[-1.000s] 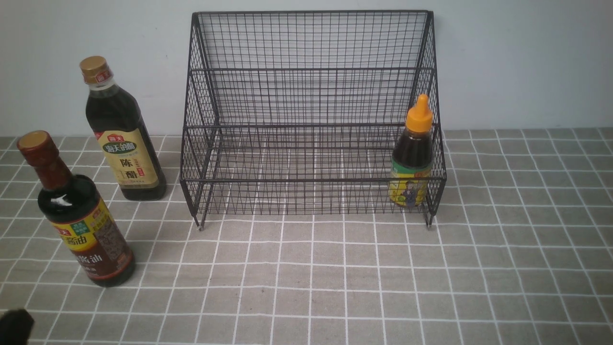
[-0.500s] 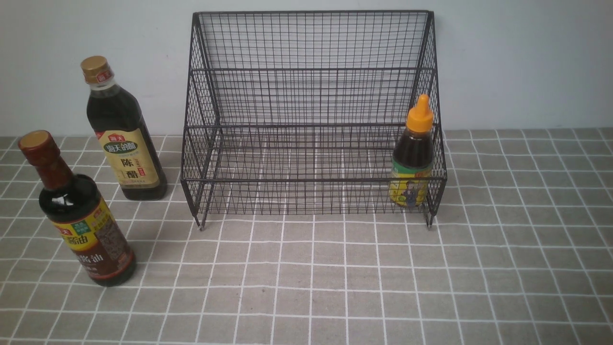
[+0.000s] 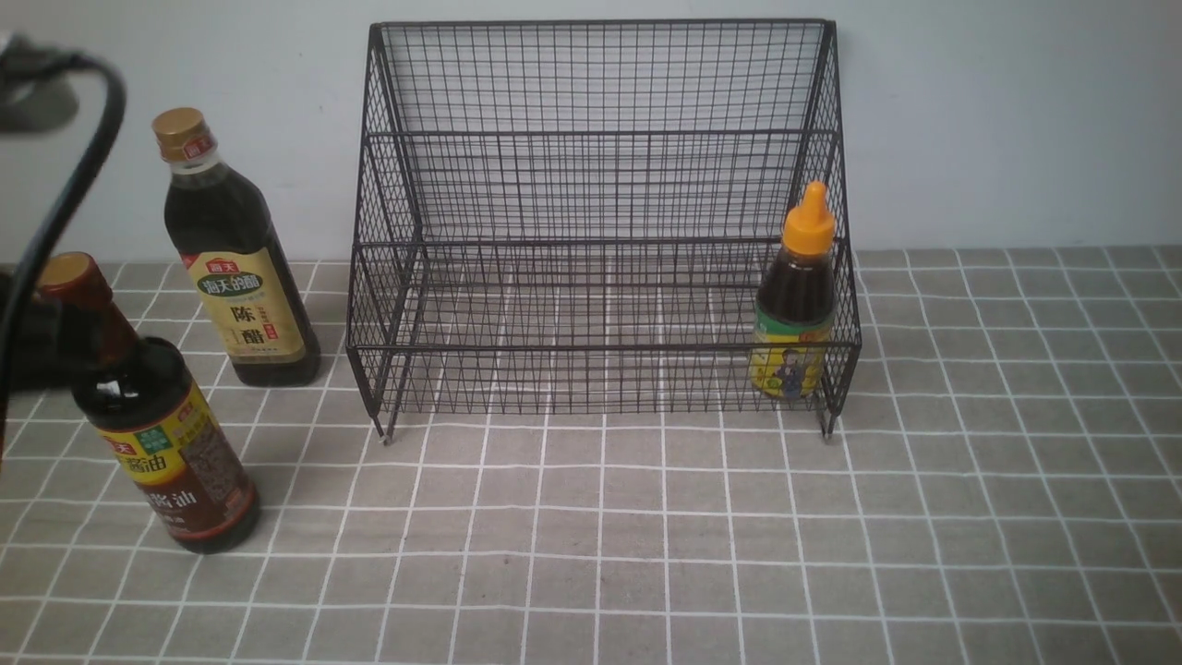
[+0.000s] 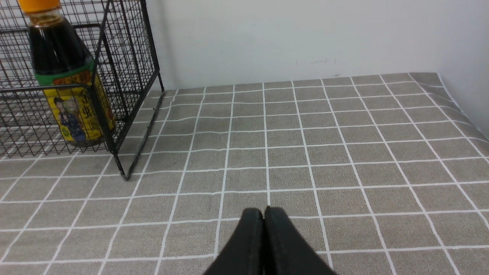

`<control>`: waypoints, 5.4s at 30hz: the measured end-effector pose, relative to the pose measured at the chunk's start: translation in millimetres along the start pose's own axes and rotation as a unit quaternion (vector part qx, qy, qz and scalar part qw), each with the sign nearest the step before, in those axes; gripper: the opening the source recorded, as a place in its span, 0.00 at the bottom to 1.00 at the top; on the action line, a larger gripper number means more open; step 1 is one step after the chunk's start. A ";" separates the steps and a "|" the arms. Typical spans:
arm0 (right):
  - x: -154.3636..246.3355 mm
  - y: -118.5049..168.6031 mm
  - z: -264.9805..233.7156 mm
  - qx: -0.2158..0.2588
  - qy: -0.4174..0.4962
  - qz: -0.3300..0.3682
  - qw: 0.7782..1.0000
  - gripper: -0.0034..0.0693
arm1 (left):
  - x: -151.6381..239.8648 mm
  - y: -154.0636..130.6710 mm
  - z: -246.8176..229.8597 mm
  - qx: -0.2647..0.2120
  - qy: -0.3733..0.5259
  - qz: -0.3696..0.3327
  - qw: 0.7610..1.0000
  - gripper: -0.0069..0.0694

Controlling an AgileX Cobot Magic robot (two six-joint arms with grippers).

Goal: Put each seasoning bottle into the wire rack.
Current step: Use the left arm to grab the condiment bottle closest to it, then use the left arm to put the condiment bottle back on the shelf

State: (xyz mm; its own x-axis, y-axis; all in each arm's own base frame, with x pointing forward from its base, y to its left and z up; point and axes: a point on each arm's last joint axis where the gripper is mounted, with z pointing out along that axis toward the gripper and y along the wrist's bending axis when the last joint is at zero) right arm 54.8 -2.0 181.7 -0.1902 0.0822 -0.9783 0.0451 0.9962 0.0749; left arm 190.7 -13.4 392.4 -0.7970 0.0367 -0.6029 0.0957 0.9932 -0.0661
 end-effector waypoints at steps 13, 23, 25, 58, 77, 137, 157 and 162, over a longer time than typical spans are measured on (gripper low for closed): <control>0.0 0.0 0.0 0.000 0.000 0.000 1.000 0.03 | -67.0 25.3 37.6 -0.111 0.060 -0.004 0.992 0.09; 0.0 0.0 0.0 0.000 0.000 0.000 1.000 0.03 | -77.3 32.4 71.3 -0.130 0.071 -0.002 0.989 0.58; 0.0 0.0 0.0 0.000 0.000 0.000 1.000 0.03 | -78.4 32.7 74.8 -0.130 0.069 -0.005 0.989 0.69; 0.0 0.0 0.0 0.000 0.000 0.006 1.000 0.03 | -73.2 35.0 129.6 -0.115 0.167 -0.017 0.979 0.47; 0.1 0.0 0.0 0.000 0.001 0.006 1.000 0.03 | -102.1 21.6 50.6 -0.082 0.054 -0.035 0.994 0.44; 0.1 0.0 0.0 0.000 0.001 0.002 1.000 0.03 | -205.6 -47.4 96.8 0.092 -0.317 -0.050 0.943 0.44; 0.1 0.0 0.0 0.000 0.001 0.002 1.000 0.03 | -197.0 -47.5 155.6 0.075 -0.236 -0.013 0.969 0.44; 0.1 0.0 0.0 0.000 0.001 0.002 1.000 0.03 | -187.9 -47.7 175.4 0.073 -0.180 0.000 0.981 0.44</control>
State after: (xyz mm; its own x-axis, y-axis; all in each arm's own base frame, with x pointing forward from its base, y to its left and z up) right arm 54.8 -2.0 181.5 -0.1915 0.0869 -0.9776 0.0459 0.9958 0.0796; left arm 440.5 -87.0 369.4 -0.5373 -0.0316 -0.8428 0.2003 0.9659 -0.1639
